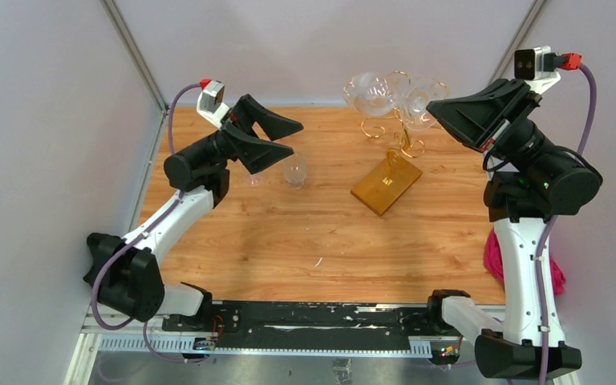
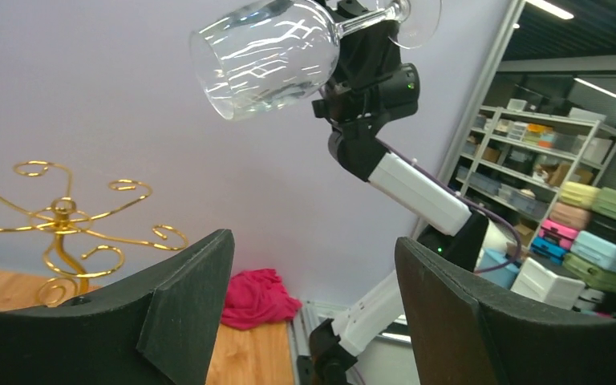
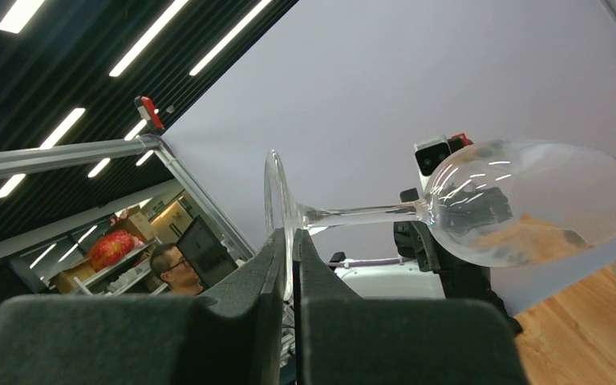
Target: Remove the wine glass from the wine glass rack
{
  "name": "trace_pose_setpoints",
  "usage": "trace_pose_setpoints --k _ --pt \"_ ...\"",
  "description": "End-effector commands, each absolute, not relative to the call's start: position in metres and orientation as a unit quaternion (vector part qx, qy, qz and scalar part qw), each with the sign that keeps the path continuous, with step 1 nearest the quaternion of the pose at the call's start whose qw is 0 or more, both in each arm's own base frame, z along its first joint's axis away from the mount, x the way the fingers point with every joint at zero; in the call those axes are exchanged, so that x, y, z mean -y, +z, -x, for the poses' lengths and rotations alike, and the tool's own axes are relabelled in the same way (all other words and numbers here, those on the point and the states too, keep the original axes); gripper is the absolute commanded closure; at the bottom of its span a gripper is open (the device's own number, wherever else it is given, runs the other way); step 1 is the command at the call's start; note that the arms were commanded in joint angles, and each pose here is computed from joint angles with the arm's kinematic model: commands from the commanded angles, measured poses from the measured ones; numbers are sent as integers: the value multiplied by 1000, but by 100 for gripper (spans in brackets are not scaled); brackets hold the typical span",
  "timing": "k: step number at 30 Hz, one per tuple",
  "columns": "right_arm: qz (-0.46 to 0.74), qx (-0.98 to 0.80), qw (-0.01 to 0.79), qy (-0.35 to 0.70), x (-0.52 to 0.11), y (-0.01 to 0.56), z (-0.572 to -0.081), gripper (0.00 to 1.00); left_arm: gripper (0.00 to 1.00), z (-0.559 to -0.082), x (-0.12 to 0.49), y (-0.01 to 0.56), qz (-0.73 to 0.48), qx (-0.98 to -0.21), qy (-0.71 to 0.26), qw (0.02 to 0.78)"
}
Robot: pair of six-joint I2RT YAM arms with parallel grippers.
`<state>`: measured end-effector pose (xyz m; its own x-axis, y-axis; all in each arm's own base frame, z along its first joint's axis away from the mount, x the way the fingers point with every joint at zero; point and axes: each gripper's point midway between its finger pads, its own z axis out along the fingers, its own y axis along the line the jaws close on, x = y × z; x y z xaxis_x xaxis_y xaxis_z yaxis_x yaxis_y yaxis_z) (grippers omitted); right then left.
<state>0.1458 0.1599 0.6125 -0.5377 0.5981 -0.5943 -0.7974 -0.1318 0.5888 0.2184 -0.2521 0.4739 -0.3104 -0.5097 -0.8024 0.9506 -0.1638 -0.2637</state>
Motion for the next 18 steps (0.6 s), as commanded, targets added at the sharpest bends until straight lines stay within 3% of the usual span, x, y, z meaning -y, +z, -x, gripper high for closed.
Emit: trace_pose_setpoints --k 1,10,18 --pt "177 -415 488 747 -169 627 -105 100 22 -182 249 484 -343 -336 -708 518" --pt "211 -429 398 783 -230 595 -121 100 22 -198 256 481 -335 -346 -715 507" --pt "212 -438 406 773 -240 585 -127 100 22 -192 253 477 -336 -348 -713 508"
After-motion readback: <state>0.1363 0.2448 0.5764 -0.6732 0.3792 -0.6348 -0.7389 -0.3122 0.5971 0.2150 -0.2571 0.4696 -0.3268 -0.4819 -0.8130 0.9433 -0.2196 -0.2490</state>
